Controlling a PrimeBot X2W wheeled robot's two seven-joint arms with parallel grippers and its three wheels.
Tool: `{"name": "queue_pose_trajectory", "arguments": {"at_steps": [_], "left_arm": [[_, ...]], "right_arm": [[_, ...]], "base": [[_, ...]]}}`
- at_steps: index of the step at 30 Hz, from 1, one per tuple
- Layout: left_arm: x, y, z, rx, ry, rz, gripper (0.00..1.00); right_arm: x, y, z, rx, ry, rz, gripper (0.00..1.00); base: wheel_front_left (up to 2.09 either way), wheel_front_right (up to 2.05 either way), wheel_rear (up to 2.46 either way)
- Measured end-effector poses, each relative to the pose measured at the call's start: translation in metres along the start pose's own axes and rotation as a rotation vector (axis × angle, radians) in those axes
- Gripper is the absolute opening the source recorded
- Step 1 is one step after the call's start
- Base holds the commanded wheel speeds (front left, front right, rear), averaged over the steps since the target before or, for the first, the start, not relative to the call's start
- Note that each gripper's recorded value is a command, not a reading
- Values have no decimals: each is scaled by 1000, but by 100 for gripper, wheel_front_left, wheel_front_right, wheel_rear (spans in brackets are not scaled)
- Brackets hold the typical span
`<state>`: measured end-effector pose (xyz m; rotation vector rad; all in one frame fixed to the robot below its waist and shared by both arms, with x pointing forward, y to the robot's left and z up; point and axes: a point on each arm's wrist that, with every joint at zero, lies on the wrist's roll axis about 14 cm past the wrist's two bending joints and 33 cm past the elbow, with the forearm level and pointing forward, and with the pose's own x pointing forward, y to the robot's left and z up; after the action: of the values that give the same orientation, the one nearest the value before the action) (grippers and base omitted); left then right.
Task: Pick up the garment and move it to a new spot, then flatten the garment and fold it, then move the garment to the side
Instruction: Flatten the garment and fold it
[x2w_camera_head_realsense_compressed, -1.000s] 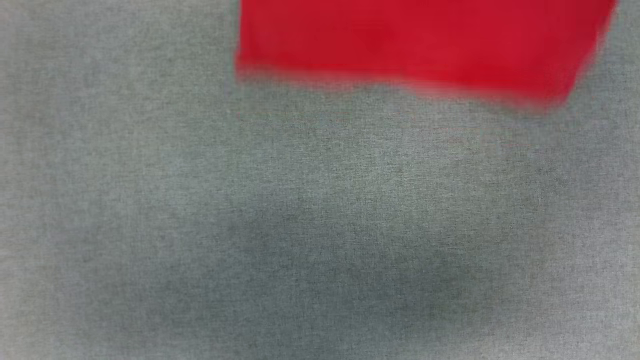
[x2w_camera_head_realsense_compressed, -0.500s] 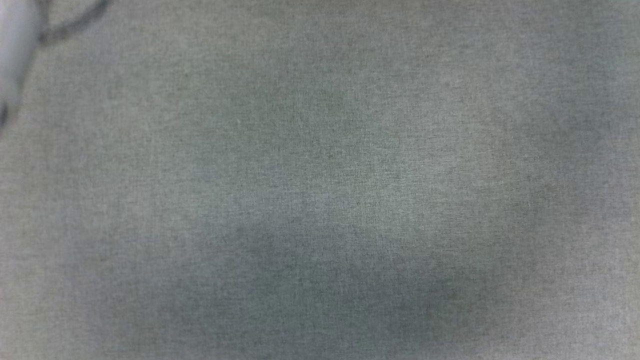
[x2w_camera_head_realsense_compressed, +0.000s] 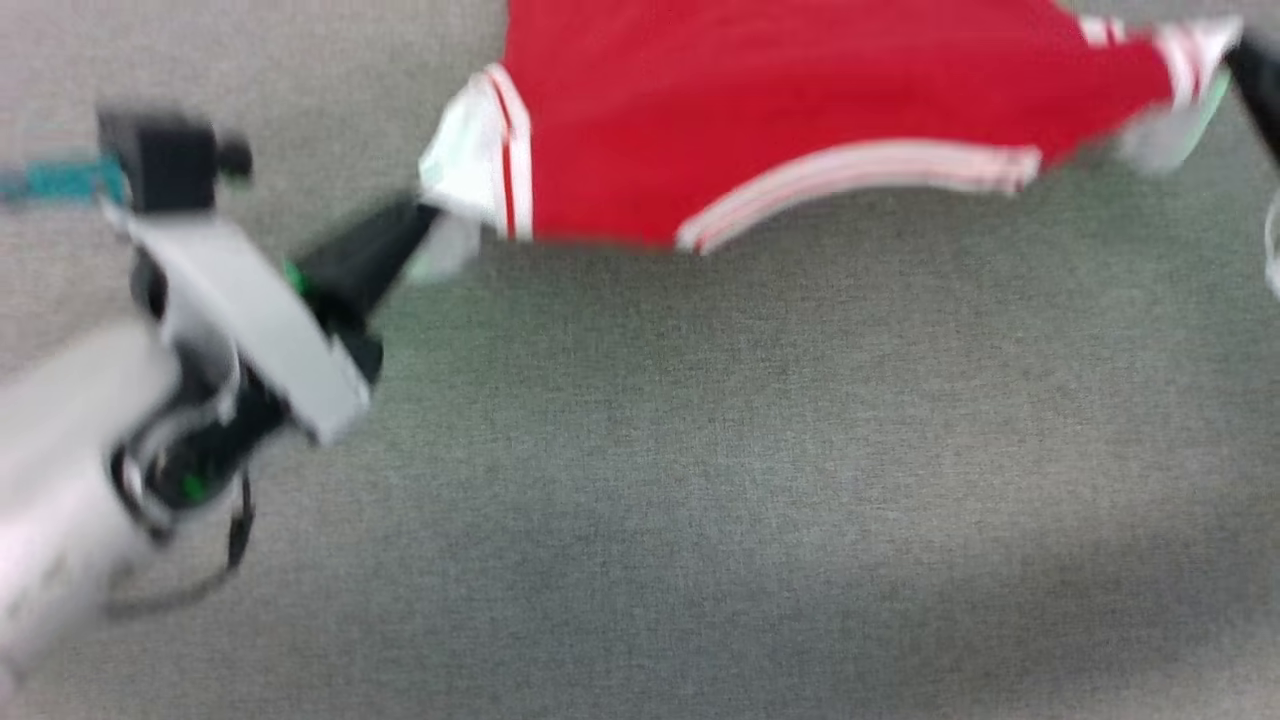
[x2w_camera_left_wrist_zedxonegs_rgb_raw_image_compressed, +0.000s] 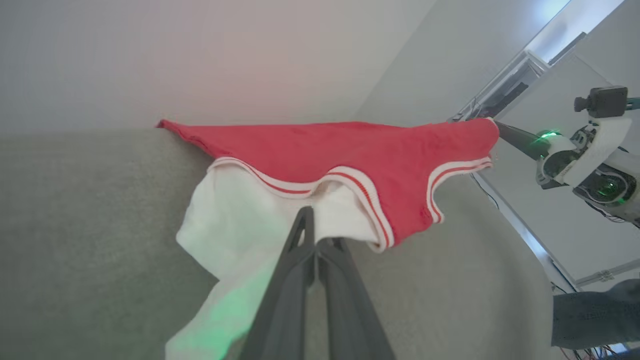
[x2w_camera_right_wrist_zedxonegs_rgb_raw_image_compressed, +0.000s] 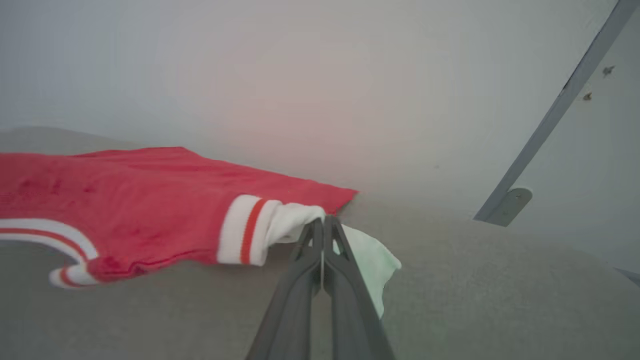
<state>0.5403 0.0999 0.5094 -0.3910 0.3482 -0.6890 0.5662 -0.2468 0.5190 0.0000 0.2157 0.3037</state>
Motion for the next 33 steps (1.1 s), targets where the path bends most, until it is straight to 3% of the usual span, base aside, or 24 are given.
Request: {"name": "queue_pose_trajectory", "arguments": {"at_steps": [14, 28, 33], "left_arm": [[-95, -23, -95, -108, 178, 47, 0], [-145, -21, -134, -116, 291, 107, 0], [-137, -23, -149, -110, 322, 101, 0]], "right_arm": [[-109, 48, -97, 106, 360, 142, 0], [-178, 94, -159, 247, 617, 238, 0], [-172, 89, -158, 184, 594, 223, 0]], "base": [[0, 0, 0], [0, 0, 0], [0, 0, 0]]}}
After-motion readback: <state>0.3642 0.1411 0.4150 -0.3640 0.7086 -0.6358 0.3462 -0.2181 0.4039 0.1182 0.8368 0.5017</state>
